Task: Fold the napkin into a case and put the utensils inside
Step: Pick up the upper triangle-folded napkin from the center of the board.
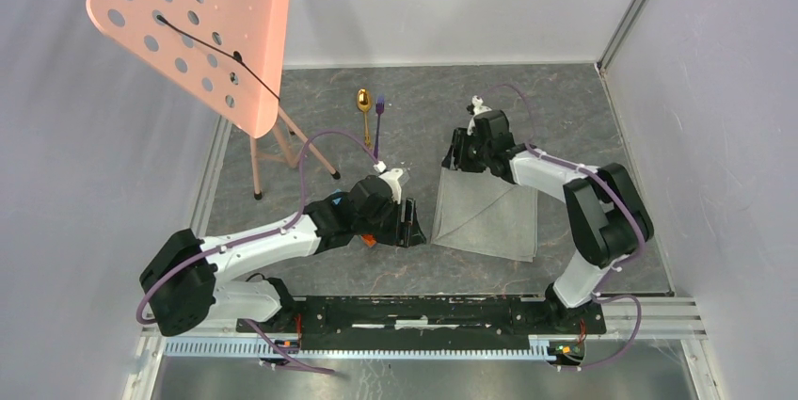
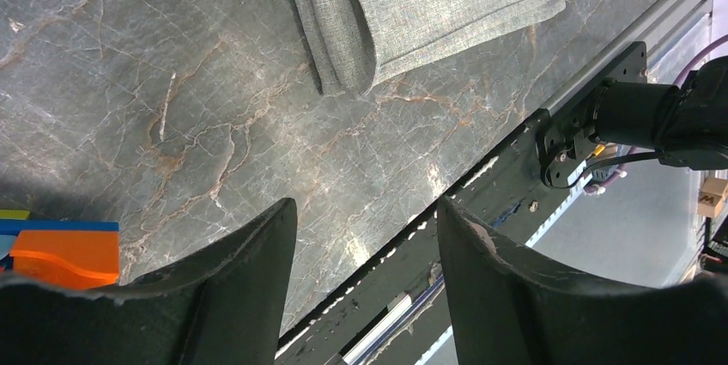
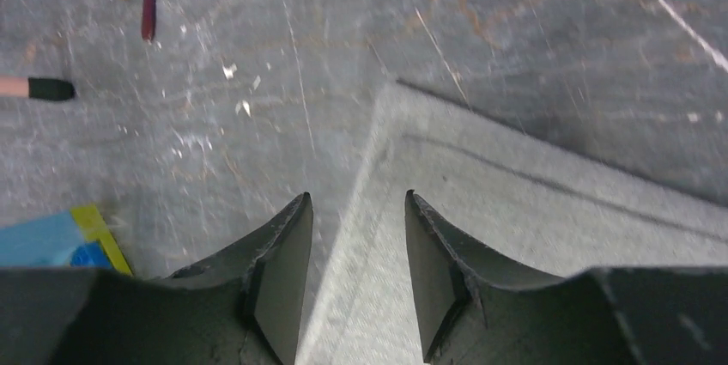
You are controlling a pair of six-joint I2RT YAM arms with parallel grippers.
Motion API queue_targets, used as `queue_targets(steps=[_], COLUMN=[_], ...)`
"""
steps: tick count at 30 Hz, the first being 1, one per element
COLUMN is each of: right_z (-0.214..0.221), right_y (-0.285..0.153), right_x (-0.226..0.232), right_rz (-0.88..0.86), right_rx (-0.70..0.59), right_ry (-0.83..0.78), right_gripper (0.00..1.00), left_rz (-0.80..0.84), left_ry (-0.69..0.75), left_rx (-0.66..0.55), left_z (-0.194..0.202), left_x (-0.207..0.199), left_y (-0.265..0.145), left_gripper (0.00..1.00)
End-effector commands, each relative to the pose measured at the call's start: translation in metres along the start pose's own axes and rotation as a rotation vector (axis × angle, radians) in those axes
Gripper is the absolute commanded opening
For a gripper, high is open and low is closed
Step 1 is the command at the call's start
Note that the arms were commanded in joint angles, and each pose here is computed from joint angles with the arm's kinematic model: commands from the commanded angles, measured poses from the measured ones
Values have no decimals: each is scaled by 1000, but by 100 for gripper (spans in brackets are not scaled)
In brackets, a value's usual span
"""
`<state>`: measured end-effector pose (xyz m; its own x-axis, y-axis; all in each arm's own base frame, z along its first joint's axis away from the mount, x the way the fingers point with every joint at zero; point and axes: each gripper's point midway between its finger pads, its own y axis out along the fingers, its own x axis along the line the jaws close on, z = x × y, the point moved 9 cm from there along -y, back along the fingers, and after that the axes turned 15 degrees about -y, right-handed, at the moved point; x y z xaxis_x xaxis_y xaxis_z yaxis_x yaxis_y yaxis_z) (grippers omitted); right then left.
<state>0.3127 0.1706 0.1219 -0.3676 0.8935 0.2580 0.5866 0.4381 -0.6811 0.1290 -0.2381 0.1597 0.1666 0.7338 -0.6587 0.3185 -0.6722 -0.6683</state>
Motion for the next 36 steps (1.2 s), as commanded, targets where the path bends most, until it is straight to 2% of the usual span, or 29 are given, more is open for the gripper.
queue_targets(steps=[1,9,12,19,27,34,36], right_z=[-27,-21,-20,-24,-13,-12,-15], right_y=[18,34,32,24,39,49,50], right_x=[8,9,9,6,5,7,8], right_rz=[57,110,120,167,157,175,177], right_rx=[-62,-4,-10,-25,13,33,28], right_ry=[4,-5,-24,-52,-35,-50,-53], right_gripper=[47,32,33,41,36,35,32], left_rz=[31,32,31,33,48,43,43], left_ry=[-17,-12,-9,-13,-11,-13,-15], left_rx=[-59,-67,-62,-49,-56,-63,-64], left_z=[-6,-7,-7,-6,-7,-7,-8], left_x=[-4,1,3,6,4,7,8], left_y=[-1,-5,-5,-3,-6,-10,-10], left_gripper=[67,68,67,67,66,66,66])
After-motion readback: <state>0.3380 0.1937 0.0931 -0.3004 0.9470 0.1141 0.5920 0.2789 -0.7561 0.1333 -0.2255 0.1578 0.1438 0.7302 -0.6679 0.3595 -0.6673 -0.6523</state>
